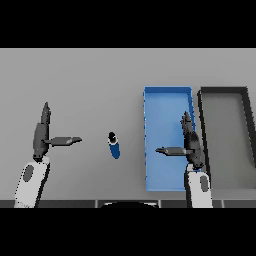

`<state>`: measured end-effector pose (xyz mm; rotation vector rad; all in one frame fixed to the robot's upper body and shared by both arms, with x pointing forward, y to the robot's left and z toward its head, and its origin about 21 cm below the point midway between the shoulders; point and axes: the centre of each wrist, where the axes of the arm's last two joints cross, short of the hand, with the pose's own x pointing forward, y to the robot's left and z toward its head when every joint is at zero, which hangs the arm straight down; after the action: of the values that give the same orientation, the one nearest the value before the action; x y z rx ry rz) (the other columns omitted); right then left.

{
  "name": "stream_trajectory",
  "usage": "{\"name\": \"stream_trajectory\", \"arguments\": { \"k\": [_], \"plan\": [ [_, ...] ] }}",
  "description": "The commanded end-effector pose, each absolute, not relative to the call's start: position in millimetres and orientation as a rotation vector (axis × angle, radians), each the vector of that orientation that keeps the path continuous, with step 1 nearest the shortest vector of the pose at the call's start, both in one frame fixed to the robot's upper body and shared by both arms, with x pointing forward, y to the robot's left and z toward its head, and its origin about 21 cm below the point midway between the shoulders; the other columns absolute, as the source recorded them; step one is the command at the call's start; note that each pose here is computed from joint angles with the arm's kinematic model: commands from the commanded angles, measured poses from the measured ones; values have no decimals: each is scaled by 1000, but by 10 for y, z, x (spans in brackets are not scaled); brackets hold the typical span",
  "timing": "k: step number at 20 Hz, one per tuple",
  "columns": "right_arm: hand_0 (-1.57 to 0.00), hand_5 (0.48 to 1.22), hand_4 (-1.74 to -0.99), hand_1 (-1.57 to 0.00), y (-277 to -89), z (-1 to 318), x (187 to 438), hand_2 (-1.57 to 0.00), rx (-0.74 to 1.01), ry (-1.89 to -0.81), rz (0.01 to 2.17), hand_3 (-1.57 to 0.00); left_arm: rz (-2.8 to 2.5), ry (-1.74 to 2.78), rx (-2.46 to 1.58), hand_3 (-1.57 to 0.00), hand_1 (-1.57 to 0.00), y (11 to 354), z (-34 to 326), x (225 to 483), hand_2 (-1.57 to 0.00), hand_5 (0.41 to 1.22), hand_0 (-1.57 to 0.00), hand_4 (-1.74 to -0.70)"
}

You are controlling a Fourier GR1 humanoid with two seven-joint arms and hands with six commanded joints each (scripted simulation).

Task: Pick up the blue pipe and place it into the blue bin.

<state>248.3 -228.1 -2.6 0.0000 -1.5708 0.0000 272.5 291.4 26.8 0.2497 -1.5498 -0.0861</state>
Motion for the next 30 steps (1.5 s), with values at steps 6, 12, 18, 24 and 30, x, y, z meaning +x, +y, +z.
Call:
{"name": "stream_trajectory", "arguments": {
  "k": [6,12,18,24,30],
  "plan": [
    [1,617,-1225,1,-2259,-32,2486,1,-1,-1561,-2,1,-85,-1560,251,1,1,2940,269,2710,1,591,1,-1074],
    [1,618,-1215,1,-2358,95,2276,1,-87,-1641,308,1,-518,-1538,48,1,1,3258,442,2648,1,591,1,-1078],
    [1,600,-1187,1,-2282,95,2256,1,-118,-1630,333,1,-629,-1537,-91,1,1,3197,481,2576,1,583,1,-1096],
    [1,612,-1208,1,-2325,123,2254,1,-112,-1646,349,1,-770,-1473,-282,1,1,2799,387,2360,1,497,1,-1158],
    [1,620,-1223,1,-2280,120,2160,1,-94,-1658,333,1,-828,-1478,-291,1,1,2380,187,2334,1,464,1,-1186]
  ]
}}
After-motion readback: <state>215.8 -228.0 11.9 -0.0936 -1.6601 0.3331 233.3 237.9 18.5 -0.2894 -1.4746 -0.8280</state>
